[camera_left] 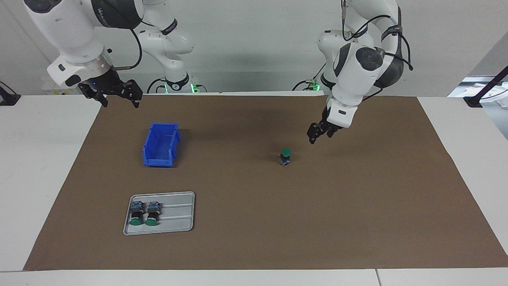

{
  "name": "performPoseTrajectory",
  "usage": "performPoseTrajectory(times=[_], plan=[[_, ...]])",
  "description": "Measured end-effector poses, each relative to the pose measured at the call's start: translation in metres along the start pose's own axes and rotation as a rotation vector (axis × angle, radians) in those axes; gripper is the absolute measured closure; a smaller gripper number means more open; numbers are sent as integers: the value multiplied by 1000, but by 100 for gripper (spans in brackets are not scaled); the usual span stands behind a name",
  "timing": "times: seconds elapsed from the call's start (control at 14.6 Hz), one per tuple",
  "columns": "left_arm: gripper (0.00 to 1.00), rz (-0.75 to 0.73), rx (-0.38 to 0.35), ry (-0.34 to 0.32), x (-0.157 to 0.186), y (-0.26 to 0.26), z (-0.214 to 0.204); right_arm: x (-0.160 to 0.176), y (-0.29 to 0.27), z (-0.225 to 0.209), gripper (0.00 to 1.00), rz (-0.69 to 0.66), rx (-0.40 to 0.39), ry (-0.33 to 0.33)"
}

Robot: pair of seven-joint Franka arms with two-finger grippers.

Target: Place and press button with both arms

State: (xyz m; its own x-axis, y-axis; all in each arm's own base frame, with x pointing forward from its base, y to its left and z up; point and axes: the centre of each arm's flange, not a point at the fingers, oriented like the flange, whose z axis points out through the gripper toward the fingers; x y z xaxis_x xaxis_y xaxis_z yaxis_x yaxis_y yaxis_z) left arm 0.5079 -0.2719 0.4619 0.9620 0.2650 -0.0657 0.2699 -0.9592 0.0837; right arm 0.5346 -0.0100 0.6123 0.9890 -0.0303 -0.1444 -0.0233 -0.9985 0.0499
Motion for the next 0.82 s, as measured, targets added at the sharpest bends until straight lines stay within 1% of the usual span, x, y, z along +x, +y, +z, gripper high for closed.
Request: performPoseTrajectory(times=[0.07,0.14,0.2,0.27,0.34,0.55,0.82], plan=[[49,19,13,-15,-1,12,5,0,0,0,0,0,0,0],[64,32,19,-24,-2,25,11,0,0,0,0,0,0,0],[74,41,24,-31,-4,36,17,0,0,0,0,0,0,0],[87,49,35,-37,-9,46,24,0,0,0,0,0,0,0],[97,51,49,-41,-15,56,33,0,0,0,0,0,0,0],[99,44,67,-42,-24,72,56,0,0,0,0,0,0,0],[99,39,56,-33,-21,76,70,0,0,0,0,0,0,0]])
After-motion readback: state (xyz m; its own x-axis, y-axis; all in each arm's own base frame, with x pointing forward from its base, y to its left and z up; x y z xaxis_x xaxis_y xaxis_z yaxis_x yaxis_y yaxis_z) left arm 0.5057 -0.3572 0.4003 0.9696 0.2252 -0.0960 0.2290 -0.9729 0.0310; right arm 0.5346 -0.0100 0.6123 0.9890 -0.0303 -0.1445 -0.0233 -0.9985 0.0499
